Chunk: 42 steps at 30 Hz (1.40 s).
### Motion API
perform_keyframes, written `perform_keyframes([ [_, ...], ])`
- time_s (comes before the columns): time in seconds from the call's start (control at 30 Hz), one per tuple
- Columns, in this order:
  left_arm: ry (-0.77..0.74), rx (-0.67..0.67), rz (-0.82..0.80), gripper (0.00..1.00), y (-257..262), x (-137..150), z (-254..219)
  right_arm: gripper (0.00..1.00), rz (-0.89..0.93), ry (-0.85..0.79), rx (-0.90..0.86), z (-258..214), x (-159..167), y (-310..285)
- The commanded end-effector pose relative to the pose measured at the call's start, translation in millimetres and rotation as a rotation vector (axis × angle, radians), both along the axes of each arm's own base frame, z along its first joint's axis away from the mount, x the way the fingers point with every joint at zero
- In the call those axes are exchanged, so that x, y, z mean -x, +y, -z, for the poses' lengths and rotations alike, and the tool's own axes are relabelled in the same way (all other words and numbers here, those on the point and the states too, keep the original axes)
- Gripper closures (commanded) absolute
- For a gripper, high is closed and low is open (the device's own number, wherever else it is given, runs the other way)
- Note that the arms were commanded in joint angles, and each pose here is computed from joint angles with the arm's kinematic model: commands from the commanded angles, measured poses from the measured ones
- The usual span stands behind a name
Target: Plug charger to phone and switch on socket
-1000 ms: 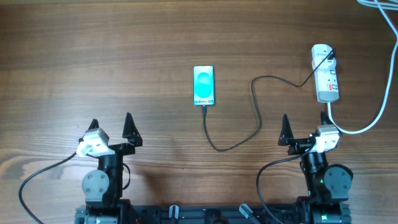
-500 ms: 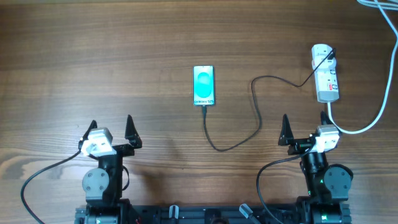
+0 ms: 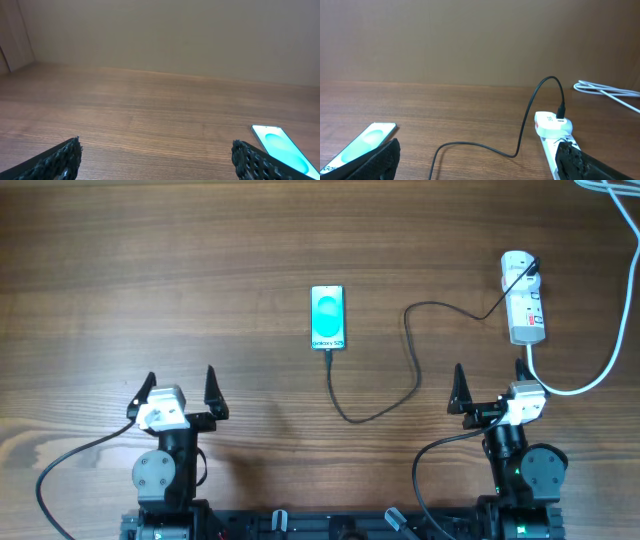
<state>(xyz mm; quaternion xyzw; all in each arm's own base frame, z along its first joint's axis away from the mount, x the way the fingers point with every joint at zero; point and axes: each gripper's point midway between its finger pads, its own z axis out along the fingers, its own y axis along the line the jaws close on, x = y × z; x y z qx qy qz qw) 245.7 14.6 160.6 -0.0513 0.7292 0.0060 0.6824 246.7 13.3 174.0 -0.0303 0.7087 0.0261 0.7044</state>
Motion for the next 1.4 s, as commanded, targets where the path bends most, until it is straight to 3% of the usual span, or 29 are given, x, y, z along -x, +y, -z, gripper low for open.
perform_keyframes([
  [0.0,0.001,-0.02,0.01,0.0,-1,0,2,0.0,0.005,-0.011,0.018,-2,0,0],
  [0.13,0.008,-0.064,0.07,0.0,-11,0,4,0.0,0.005,-0.01,0.017,-2,0,0],
  [1.37,0.005,-0.064,0.082,0.0,-14,0,3,0.0,0.005,-0.011,0.018,-2,0,0],
])
